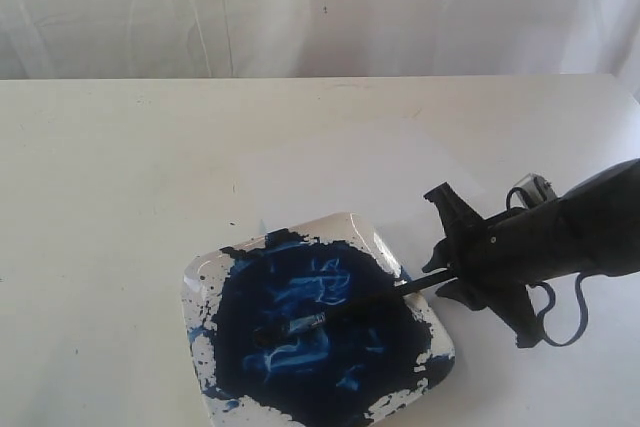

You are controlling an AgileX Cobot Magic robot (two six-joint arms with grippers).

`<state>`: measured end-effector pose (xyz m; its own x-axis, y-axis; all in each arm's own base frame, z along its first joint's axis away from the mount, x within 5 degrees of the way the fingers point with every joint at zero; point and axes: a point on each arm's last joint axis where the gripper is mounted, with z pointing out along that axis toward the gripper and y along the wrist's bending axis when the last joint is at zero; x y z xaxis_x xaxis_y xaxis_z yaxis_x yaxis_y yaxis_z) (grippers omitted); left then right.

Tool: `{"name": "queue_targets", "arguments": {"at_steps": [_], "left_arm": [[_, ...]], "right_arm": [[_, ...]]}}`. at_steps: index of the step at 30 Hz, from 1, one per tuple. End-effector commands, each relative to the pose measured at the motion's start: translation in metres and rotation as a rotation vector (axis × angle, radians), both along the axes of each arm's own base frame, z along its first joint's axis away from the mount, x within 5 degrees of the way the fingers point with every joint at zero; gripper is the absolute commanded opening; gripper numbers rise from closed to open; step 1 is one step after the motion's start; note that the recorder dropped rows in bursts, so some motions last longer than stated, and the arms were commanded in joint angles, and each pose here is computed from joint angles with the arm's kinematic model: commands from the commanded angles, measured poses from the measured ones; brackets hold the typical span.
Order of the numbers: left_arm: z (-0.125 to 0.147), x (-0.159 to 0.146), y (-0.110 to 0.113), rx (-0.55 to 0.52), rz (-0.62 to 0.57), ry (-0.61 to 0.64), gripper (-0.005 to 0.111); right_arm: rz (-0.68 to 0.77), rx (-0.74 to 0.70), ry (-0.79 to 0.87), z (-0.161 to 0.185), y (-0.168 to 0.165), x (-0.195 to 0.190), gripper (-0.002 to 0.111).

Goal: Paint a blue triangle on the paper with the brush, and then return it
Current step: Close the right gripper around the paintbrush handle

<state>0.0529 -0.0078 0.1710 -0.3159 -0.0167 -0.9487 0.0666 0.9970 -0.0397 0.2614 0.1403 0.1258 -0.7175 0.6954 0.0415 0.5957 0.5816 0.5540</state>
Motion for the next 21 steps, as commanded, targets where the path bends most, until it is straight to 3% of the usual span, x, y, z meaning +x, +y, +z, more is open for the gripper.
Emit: {"name": "queue_targets", "arguments": {"at_steps": [1, 15, 21], "left_arm": [[-0.0007, -0.0002, -0.0003, -0.014, 0.002, -0.001, 0.0], [-0.0007, -0.0002, -0.0003, -0.014, 0.002, -0.001, 0.0], [-0.0007, -0.0002, -0.0003, -0.014, 0.002, -0.001, 0.0]], "right_arm": [[-0.003, 0.003, -0.005, 0.0008, 0.0013, 0.0009, 0.023], [-0.006, 0.005, -0.004, 0.0009, 0.0014, 0.001, 0.0], [-0.004, 0.009, -0.031, 0.0081, 0.001, 0.0011, 0.0]]}}
